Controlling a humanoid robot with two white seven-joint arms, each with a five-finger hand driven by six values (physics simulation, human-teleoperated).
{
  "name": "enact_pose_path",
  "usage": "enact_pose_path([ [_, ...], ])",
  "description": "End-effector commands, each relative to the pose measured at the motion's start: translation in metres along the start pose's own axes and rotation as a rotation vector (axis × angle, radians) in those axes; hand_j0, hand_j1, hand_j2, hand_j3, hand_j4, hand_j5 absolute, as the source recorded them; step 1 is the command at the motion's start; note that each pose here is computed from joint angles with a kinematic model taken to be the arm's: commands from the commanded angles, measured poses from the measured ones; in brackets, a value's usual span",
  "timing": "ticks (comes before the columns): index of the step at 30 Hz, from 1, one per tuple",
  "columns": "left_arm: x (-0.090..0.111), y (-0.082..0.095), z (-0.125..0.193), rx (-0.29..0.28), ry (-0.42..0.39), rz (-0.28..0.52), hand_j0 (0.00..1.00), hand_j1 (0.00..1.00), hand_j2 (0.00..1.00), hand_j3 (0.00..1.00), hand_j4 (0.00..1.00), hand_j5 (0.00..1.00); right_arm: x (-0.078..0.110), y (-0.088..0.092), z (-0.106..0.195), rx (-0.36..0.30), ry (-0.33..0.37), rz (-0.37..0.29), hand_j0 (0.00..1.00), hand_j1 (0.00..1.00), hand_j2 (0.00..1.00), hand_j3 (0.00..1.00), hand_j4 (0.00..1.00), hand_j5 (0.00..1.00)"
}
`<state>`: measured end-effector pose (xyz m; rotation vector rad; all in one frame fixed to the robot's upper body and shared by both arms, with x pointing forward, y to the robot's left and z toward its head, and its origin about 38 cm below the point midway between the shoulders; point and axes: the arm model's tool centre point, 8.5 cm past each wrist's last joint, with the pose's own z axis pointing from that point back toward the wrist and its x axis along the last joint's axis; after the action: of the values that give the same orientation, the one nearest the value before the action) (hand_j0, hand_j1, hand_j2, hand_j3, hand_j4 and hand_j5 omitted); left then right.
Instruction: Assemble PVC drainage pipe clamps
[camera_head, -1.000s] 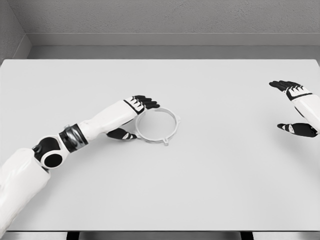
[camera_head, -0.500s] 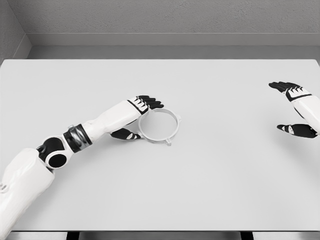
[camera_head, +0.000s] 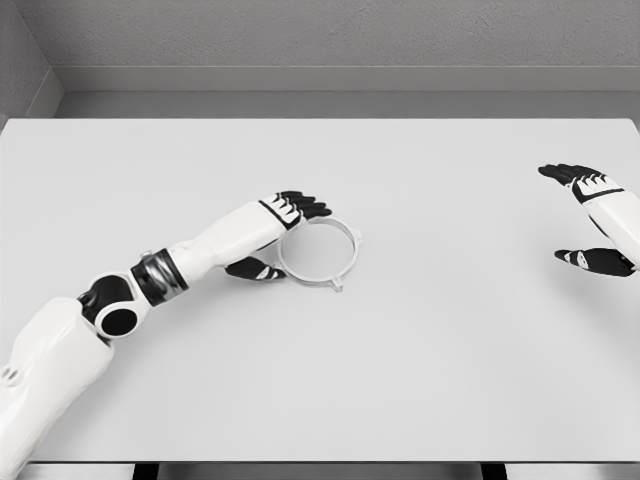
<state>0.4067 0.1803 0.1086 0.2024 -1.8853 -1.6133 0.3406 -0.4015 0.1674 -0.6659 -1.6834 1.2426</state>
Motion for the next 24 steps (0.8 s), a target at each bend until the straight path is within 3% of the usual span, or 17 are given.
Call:
enact_pose_path([
  [1,-0.002,0.002,0.002,0.006,0.006,0.002,1.00,1.00,1.00,1.00,1.00,1.00,0.000,-0.001,0.000,-0.004,0.000,-0.006,1.00,1.00,1.00,1.00,1.00,1.00],
  [13,-0.017,-0.002,0.009,-0.013,0.052,0.014,1.00,1.00,1.00,1.00,1.00,1.00,0.000,-0.001,0.000,-0.006,-0.001,-0.006,1.00,1.00,1.00,1.00,1.00,1.00],
  [24,-0.023,0.005,0.008,-0.008,0.062,0.006,1.00,1.00,1.00,1.00,1.00,1.00,0.000,-0.001,0.000,-0.006,-0.002,-0.005,1.00,1.00,1.00,1.00,1.00,1.00],
])
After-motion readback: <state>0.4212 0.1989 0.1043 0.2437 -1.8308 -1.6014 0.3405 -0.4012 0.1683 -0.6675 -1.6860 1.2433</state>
